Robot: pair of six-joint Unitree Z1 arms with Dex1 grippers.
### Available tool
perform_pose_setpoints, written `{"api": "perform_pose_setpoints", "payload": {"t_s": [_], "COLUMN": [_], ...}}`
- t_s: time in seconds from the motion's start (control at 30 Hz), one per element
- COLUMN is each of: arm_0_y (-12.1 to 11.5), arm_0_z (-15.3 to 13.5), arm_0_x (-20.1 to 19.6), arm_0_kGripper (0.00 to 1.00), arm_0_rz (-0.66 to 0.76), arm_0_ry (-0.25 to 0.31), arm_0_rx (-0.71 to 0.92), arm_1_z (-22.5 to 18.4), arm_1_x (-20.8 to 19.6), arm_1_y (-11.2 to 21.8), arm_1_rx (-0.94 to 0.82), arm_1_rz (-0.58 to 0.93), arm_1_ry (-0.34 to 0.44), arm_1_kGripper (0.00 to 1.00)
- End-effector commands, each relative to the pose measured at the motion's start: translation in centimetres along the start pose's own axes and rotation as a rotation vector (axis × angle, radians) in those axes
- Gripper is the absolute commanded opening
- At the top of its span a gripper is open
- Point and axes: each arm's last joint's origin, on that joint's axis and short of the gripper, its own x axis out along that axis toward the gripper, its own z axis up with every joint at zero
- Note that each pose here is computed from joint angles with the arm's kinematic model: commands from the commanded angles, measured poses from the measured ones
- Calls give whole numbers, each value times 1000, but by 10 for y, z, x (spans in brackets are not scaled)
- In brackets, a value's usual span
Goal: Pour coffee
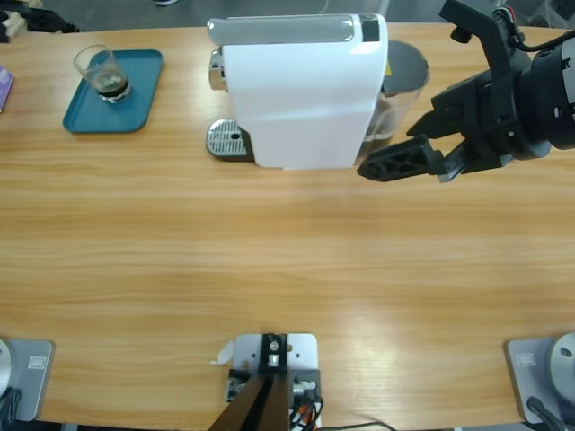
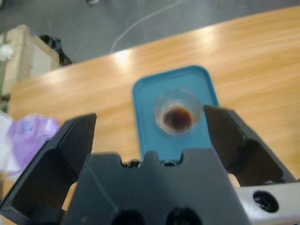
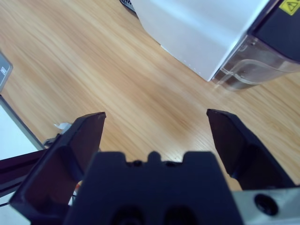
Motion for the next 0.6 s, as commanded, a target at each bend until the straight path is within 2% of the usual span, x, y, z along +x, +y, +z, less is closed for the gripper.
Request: {"api": "perform_pose_setpoints", "payload": {"t_s": [0.03, 0.07, 0.13, 0.17, 0.3, 0.37, 0.47, 0.53, 0.6], "arm_0_y": [-20, -28, -46, -53, -69, -66, -50, -49, -49], "arm_0_z": [-64, -71, -83, -89, -98, -100, -97, -89, -83], "arm_0_x": [-76, -86, -102, -113, -159, -176, -191, -195, -196], "arm_0_kGripper": [1000, 1000, 1000, 1000, 1000, 1000, 1000, 1000, 1000], "arm_0_rz": [-143, -236, -462, -533, -778, -763, -616, -616, -632], "arm_0_ry": [210, 227, 301, 304, 244, 235, 148, 98, 82], "arm_0_rx": [-103, -99, -75, -39, 106, 143, 134, 133, 133], "arm_1_z": [-11, -12, -14, -16, -25, -35, -44, -46, -48], "arm_1_x": [-16, -19, -24, -29, -47, -56, -66, -69, -71], "arm_1_y": [-2, -1, -1, -1, 1, -1, -3, -2, -2], "arm_1_rx": [26, 25, 25, 25, 24, 15, 14, 13, 13], "arm_1_rz": [17, 17, 17, 16, 16, -13, -52, -51, -50], "arm_1_ry": [-41, -47, -55, -65, -88, -82, -97, -103, -111], "arm_1_kGripper": [1000, 1000, 1000, 1000, 1000, 1000, 1000, 1000, 1000]}}
